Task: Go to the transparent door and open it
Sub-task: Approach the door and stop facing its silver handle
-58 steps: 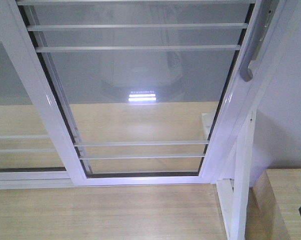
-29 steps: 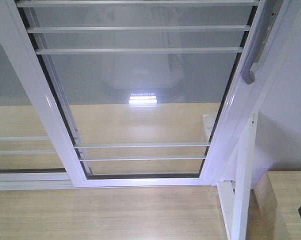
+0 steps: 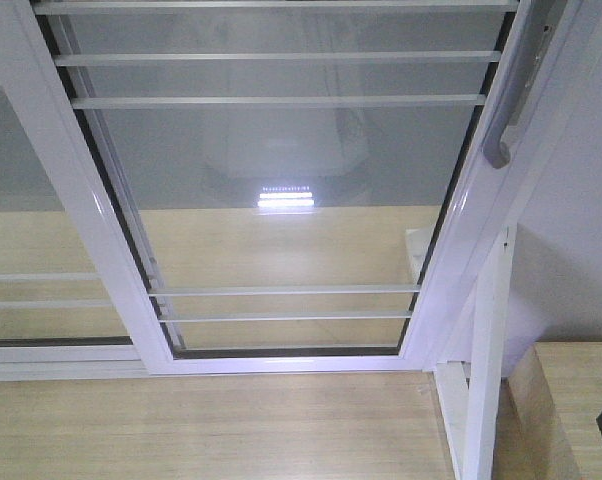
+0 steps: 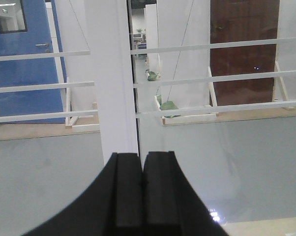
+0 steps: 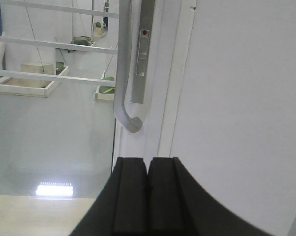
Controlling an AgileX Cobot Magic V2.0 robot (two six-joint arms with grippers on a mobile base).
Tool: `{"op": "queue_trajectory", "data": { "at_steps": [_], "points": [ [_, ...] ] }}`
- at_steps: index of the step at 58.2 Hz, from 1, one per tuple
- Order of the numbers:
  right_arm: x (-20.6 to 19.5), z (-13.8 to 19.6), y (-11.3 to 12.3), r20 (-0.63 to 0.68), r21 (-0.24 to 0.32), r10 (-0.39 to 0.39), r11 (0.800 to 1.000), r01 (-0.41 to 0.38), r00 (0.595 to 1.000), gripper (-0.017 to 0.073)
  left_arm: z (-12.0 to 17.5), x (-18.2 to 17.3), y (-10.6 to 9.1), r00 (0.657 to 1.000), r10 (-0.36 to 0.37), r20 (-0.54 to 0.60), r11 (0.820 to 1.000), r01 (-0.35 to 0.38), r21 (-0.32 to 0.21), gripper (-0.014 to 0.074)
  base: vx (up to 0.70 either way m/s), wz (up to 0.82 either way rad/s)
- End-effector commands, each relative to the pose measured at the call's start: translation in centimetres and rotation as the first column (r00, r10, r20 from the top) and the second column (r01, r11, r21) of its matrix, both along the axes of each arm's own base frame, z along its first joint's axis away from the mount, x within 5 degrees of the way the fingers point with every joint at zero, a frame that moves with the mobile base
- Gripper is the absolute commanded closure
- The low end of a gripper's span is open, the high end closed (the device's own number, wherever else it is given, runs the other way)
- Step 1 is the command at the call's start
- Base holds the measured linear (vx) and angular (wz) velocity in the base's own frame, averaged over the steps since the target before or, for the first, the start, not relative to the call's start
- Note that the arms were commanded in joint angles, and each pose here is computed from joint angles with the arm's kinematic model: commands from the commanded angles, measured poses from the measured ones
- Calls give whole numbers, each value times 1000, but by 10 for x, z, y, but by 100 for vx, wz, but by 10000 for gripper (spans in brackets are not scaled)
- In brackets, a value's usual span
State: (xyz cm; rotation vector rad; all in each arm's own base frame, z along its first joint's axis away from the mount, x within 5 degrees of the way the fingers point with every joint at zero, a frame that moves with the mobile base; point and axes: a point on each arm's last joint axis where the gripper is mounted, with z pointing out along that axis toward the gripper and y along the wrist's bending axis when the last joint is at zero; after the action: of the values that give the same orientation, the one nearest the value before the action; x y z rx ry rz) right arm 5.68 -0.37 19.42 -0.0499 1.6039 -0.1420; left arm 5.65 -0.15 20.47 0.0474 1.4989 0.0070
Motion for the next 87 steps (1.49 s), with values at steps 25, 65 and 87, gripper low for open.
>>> {"op": "queue_trajectory", "data": {
  "at_steps": [25,65,87],
  "points": [
    [1,11,1,145,-20,11,1000,-8,989,566,2,0,1,996,3,92,1000,-1,-30,599,0,0],
    [21,184,0,371,21,15,999,-24,928,562,172,12,0,945,3,328,996,28,-89,599,0,0],
    [106,145,-4,83,79,14,997,-21,996,494,152,77,-2,997,1,76,996,7,-92,595,0,0]
  ]
}}
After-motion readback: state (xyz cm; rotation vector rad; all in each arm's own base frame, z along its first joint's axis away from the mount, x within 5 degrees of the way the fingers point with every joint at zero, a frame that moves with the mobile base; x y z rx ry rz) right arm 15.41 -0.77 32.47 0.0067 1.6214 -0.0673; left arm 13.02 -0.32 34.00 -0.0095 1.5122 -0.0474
